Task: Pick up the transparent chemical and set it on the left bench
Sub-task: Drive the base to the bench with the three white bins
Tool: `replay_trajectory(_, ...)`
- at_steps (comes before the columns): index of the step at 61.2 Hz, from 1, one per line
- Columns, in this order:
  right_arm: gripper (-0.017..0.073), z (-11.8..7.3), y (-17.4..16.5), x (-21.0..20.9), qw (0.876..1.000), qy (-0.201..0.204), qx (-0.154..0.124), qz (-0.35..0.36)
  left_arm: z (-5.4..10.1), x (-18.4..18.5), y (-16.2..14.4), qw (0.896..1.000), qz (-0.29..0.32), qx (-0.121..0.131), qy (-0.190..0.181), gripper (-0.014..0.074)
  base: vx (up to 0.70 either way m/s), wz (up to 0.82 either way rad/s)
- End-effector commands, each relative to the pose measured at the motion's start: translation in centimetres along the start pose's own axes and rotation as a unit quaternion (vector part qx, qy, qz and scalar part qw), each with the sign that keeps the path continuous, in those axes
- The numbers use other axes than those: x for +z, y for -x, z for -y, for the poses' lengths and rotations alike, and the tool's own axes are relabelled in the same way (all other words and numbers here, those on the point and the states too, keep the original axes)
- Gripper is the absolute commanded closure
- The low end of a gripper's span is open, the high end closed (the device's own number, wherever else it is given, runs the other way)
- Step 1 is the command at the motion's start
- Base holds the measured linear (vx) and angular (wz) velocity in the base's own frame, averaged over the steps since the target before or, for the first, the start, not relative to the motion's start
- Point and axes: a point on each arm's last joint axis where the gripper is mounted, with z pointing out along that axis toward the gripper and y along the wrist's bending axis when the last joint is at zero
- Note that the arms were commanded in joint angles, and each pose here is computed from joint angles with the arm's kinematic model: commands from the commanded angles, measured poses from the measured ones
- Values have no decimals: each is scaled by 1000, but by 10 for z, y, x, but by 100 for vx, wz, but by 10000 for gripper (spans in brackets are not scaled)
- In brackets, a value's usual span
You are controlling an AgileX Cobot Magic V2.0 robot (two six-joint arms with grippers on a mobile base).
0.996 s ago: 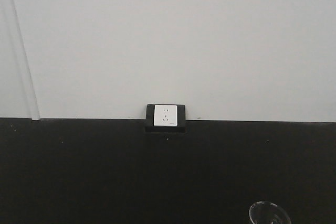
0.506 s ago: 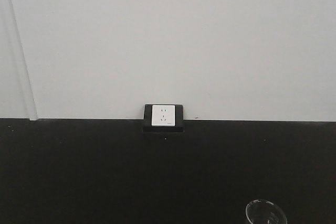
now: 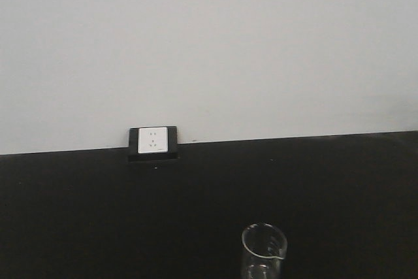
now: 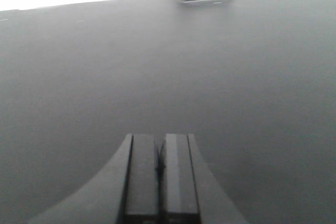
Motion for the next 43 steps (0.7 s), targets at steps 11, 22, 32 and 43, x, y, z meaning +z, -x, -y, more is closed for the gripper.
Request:
replay_trajectory(11, 562, -2, 11, -2, 999, 11, -17, 29, 0, -1, 3, 999, 41, -4, 1, 597, -15, -46)
replay_trajectory(22, 562, -2, 11, -2, 999, 11, -17, 29, 0, -1, 3, 999, 41, -4, 1, 597, -21, -33)
replay_trajectory(32, 562, -2, 11, -2, 999, 11, -17, 29, 0, -1, 3, 999, 41, -4, 1, 597, -27, -11)
replay_trajectory(43, 562, -2, 11, -2, 999, 11, -17, 29, 0, -1, 3, 999, 41, -4, 1, 597, -34, 10)
